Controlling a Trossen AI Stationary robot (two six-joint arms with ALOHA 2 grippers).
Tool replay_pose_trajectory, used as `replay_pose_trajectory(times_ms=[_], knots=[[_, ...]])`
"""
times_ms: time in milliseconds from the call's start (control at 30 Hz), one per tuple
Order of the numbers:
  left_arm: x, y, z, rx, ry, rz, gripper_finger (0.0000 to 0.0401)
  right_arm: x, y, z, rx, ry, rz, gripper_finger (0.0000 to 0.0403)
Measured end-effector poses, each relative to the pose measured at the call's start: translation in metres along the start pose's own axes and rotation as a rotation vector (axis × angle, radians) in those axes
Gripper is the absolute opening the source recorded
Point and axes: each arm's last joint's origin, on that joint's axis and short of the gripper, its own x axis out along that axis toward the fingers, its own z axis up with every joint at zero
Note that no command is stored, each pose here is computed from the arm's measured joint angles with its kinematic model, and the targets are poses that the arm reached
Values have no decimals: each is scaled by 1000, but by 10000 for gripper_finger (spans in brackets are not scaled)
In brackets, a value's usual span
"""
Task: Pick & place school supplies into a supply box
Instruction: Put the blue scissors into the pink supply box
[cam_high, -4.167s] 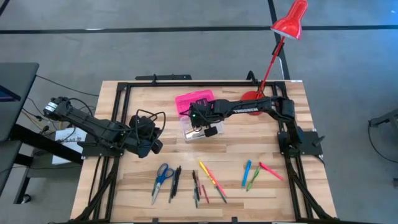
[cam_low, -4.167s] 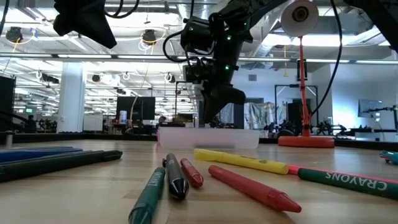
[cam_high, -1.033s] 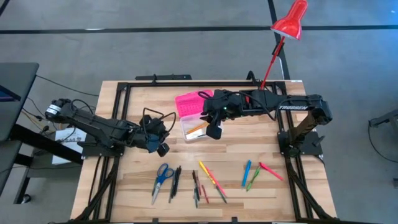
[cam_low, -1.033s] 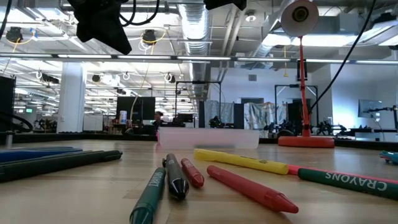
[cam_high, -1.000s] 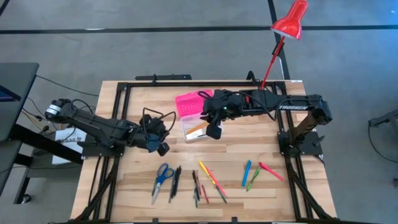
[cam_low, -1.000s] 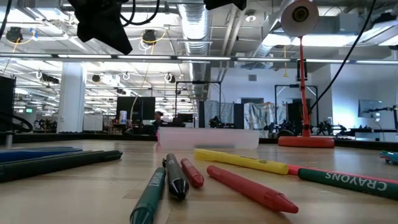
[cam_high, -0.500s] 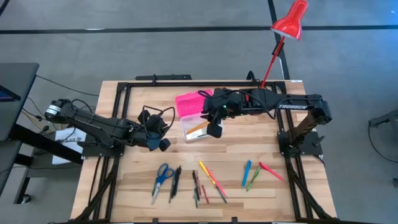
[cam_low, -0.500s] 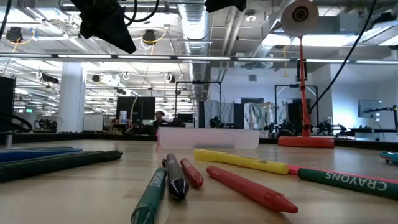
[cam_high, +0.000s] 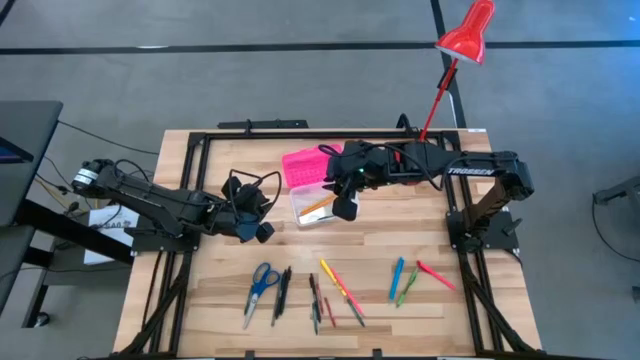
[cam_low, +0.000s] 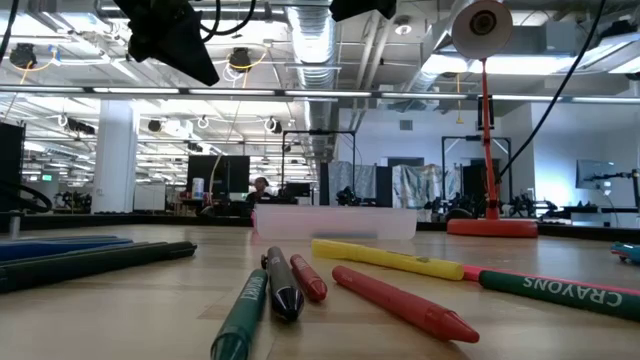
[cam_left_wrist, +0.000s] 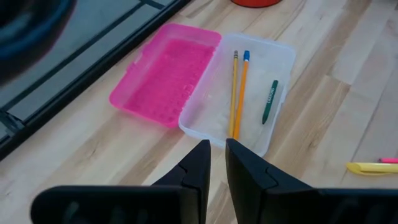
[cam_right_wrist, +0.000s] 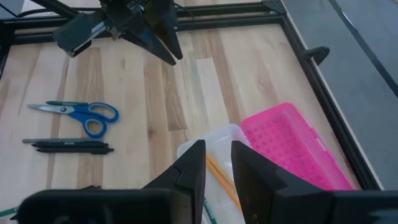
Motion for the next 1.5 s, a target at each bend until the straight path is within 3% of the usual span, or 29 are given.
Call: replay_pose_trajectory(times_ms=[700,933,1233,1500], knots=[[0,-1,-1,-27,27,-31,46,-1,8,-1,8,11,21,71],[-2,-9,-8,-32,213,-247,46,-3,17,-16,-11,154,53,71],[-15,-25,-21,3,303,-373,46,-7,31,-23,-40,217,99,71],[-15,-35,-30,-47,390,-399,46,-9,39,-24,-58,218,118,71]])
